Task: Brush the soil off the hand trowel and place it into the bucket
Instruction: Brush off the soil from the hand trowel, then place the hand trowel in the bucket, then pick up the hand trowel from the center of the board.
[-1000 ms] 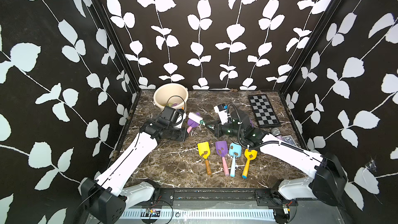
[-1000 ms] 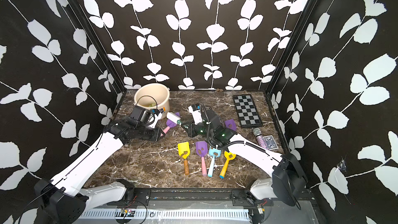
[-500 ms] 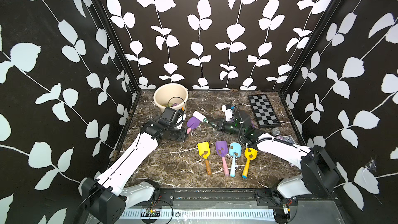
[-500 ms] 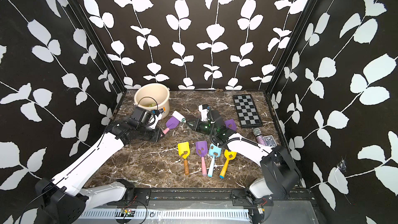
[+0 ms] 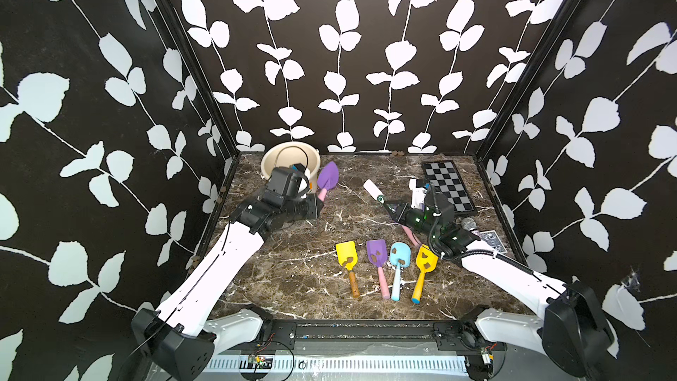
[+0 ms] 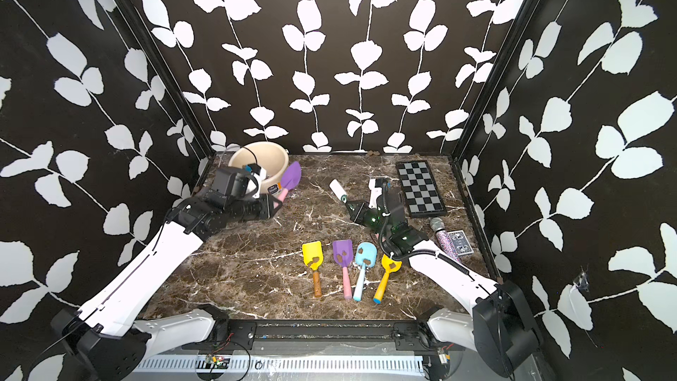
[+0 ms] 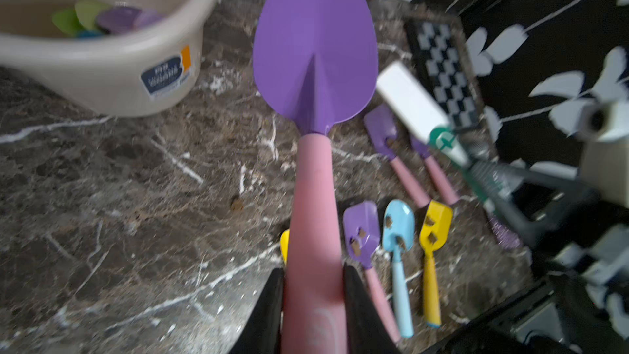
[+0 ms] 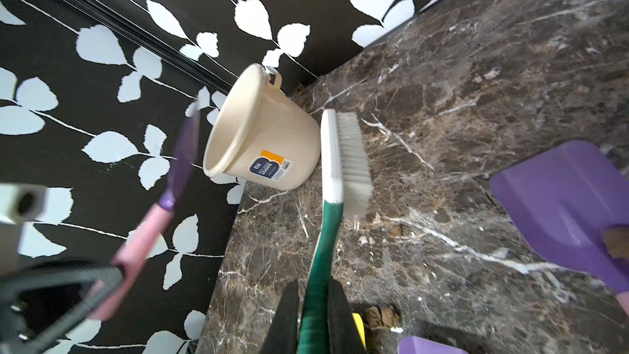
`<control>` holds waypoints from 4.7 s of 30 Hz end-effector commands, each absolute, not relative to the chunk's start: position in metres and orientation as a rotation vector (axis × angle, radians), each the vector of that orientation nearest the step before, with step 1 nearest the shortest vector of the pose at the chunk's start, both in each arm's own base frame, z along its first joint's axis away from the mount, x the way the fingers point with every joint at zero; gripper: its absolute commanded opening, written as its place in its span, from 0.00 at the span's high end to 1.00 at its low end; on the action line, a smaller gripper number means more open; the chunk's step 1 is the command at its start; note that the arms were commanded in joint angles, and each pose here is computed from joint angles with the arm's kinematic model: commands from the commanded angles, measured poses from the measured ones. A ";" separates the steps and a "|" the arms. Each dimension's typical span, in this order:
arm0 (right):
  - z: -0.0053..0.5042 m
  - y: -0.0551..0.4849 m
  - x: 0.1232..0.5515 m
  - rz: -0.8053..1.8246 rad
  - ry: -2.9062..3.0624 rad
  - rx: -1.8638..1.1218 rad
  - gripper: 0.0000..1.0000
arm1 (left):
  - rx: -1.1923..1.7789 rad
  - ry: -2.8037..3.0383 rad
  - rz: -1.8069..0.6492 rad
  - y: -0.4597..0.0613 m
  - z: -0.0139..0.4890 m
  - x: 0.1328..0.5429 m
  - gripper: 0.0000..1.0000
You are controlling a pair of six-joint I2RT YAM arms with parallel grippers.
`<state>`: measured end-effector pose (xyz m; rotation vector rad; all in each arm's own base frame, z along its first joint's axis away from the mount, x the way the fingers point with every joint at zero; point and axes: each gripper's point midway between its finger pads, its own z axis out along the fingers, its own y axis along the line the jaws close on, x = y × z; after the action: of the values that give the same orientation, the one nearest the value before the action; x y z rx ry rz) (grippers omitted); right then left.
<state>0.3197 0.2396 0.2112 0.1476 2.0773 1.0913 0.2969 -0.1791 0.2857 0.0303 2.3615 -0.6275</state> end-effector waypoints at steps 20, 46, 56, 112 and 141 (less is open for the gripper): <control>0.218 0.231 0.318 1.042 2.045 0.145 1.00 | -1.324 2.175 -0.862 -0.126 0.283 0.420 1.00; 0.224 0.214 0.310 0.962 2.036 0.122 1.00 | -1.300 2.191 -0.904 -0.127 0.252 0.481 0.45; 0.227 0.212 0.309 0.970 2.027 0.136 1.00 | -0.768 2.216 -0.837 -0.144 0.312 0.431 0.52; 0.229 0.189 0.293 0.876 2.032 0.152 1.00 | -0.089 3.005 -0.280 -0.282 0.016 0.114 0.64; 0.227 0.226 0.269 1.070 2.019 -0.142 1.00 | 0.697 2.973 -0.247 -0.199 0.122 0.140 1.00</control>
<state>0.2740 0.2111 0.2084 -0.0281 2.1066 0.9681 0.1478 -0.2116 0.1008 0.4293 3.0169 -0.2339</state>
